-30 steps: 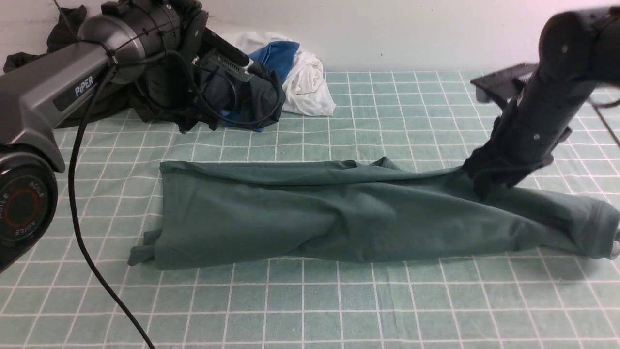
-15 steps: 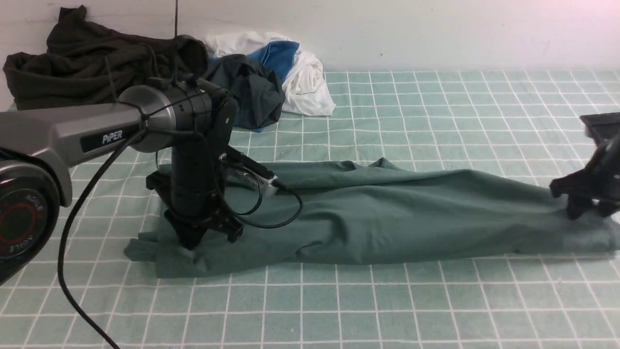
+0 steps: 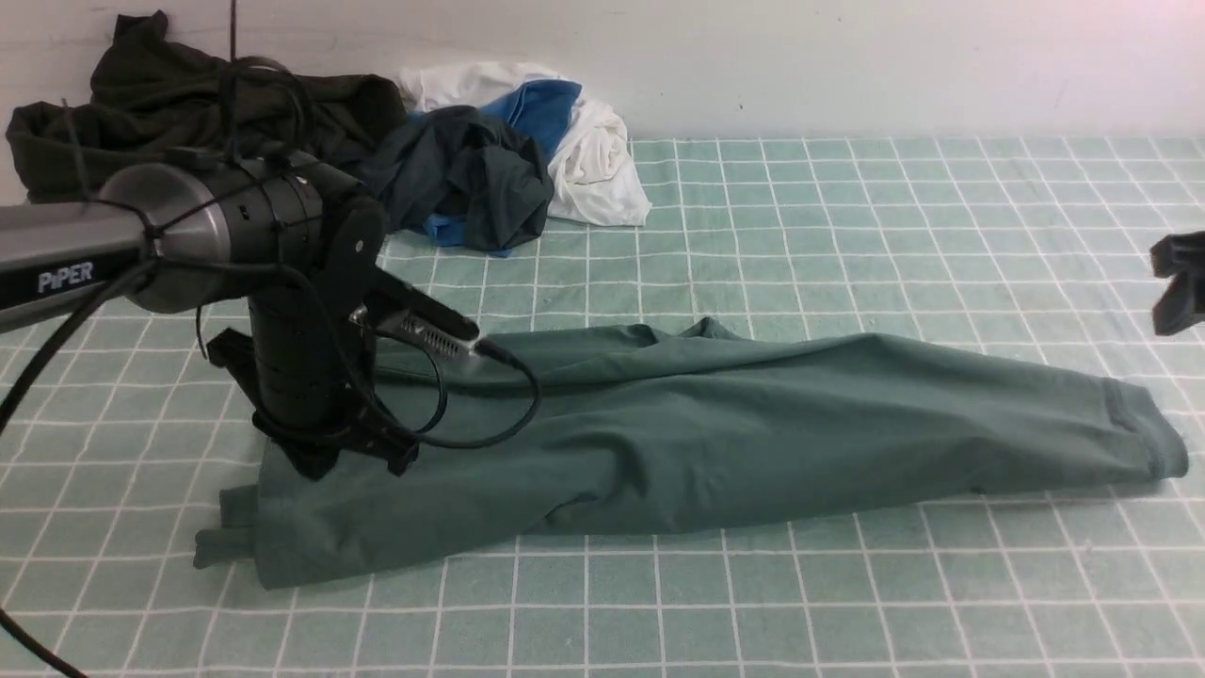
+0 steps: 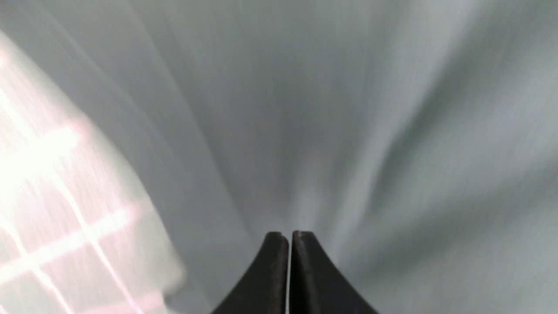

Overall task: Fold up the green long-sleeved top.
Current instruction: Use the right arm to clamp the right edge of the fabric

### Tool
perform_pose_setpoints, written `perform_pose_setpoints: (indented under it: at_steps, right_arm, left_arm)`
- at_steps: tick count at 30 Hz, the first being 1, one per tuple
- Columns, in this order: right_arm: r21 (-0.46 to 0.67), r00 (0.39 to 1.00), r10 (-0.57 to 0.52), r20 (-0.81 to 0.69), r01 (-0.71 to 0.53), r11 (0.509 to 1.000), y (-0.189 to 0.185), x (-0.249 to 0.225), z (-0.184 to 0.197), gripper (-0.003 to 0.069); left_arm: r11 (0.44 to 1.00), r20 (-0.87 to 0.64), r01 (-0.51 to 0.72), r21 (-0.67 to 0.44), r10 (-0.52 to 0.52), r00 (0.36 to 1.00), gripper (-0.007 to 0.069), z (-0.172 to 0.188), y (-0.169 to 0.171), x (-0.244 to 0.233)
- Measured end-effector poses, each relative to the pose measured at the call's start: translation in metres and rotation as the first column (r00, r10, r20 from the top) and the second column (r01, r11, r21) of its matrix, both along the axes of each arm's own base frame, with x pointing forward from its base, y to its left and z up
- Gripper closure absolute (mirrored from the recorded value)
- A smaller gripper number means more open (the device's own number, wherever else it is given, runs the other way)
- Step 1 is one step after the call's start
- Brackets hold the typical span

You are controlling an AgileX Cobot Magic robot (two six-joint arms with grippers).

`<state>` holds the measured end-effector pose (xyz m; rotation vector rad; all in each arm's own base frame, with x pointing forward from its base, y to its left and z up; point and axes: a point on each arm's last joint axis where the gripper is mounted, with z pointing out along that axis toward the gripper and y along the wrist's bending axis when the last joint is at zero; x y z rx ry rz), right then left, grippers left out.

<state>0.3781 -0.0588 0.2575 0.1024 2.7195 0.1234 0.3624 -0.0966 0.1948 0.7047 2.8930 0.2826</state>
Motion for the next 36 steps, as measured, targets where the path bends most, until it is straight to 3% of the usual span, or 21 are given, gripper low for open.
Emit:
perform_pose_setpoints:
  at_steps: [1,4,8,13,20,25,30,36]
  right_arm:
    - [0.005,1.0,0.004,0.001,-0.004,1.0,0.003,0.0,0.0,0.0291]
    - [0.016,0.984,0.179,0.014,-0.179,0.984,0.05,0.005,0.0,0.03]
    - [-0.035,0.951,0.308,0.012,-0.307,0.951,0.085,0.007,-0.005,0.0309]
    - [-0.123,0.936,0.352,-0.015,-0.351,0.928,0.087,0.007,-0.006,0.0309]
    - [-0.201,0.962,0.266,-0.067,-0.274,0.94,0.062,0.006,-0.008,0.031]
    - [-0.222,0.977,0.203,-0.071,-0.214,0.951,0.041,0.005,-0.008,0.031]
    - [-0.211,0.994,0.081,-0.067,-0.093,0.973,0.009,0.002,-0.008,0.0306]
    - [-0.15,0.993,-0.058,-0.104,0.042,0.988,-0.028,0.0,-0.027,0.0223]
  left_arm:
    - [1.0,0.001,0.0,0.0,0.0,1.0,0.0629,0.0,0.0,0.0]
    - [0.998,0.117,0.022,-0.061,-0.014,0.993,0.0629,-0.003,-0.006,0.013]
    - [0.996,0.141,0.029,-0.079,-0.018,0.99,0.0629,-0.023,-0.012,0.031]
    - [0.996,0.154,-0.009,-0.093,0.024,0.988,0.0629,-0.041,-0.01,0.066]
    - [0.968,0.236,-0.127,-0.214,0.178,0.955,0.0623,-0.036,0.005,0.118]
    - [0.939,0.211,-0.193,-0.284,0.258,0.943,0.0568,-0.038,0.016,0.14]
    - [0.94,0.152,-0.213,-0.268,0.26,0.954,0.0474,-0.022,0.023,0.146]
    - [0.956,0.151,-0.124,-0.265,0.168,0.974,0.0437,0.051,0.012,0.126]
